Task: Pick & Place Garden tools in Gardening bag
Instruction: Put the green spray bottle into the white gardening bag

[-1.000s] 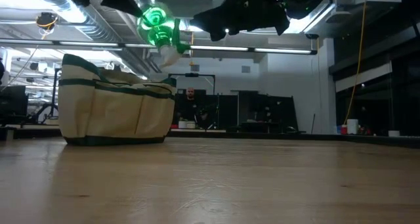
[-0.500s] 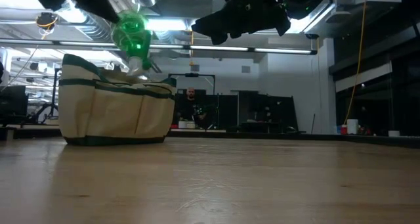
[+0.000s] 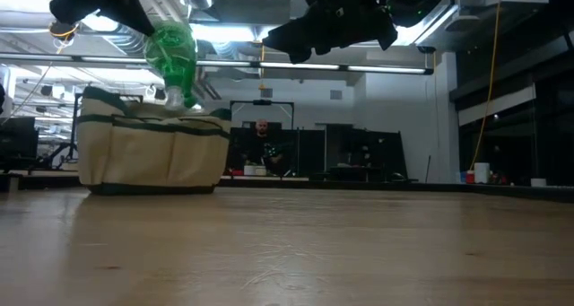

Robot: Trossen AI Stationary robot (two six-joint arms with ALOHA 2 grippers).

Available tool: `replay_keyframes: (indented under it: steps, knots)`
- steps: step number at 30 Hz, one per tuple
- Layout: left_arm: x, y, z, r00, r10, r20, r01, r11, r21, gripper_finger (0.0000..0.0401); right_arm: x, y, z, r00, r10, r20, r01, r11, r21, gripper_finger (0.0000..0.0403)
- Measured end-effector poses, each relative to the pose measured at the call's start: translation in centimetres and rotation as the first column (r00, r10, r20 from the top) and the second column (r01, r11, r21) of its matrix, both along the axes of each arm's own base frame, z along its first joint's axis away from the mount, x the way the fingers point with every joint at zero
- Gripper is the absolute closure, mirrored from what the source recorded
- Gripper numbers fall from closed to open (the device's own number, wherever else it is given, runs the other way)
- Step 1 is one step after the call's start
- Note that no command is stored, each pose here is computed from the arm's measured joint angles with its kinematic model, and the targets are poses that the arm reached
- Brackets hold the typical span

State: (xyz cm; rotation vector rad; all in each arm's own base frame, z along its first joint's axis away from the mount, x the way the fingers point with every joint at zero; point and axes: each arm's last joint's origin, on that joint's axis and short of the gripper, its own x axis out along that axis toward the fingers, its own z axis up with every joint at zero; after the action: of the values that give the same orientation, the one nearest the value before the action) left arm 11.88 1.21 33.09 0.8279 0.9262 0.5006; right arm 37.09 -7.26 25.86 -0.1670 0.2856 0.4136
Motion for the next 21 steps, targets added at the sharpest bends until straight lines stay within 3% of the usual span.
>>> replay_keyframes:
  steps: [4, 8, 13, 21]
  knots:
    - [0.0, 0.0, 0.0, 0.992, 0.082, 0.101, -0.073, 0.994, -0.086, 0.0399, 0.0, 0.1, 0.0, 1.000, -0.004, -0.008, 0.004, 1.000, 0.017, 0.0275]
    - [-0.2, 0.0, -0.3, 0.949, 0.230, 0.215, -0.175, 0.953, -0.246, 0.0398, 0.0, 0.1, -0.2, 1.000, -0.008, -0.031, 0.009, 0.999, 0.034, 0.0275]
    - [-0.9, 0.0, -1.2, 0.909, 0.374, 0.185, -0.293, 0.888, -0.355, 0.0398, 0.0, 0.1, -0.2, 0.999, -0.008, -0.037, 0.009, 0.999, 0.035, 0.0275]
    - [-1.5, 0.1, -2.1, 0.800, 0.572, 0.179, -0.450, 0.771, -0.451, 0.0398, 0.0, 0.1, -0.2, 0.999, -0.007, -0.037, 0.009, 0.999, 0.035, 0.0275]
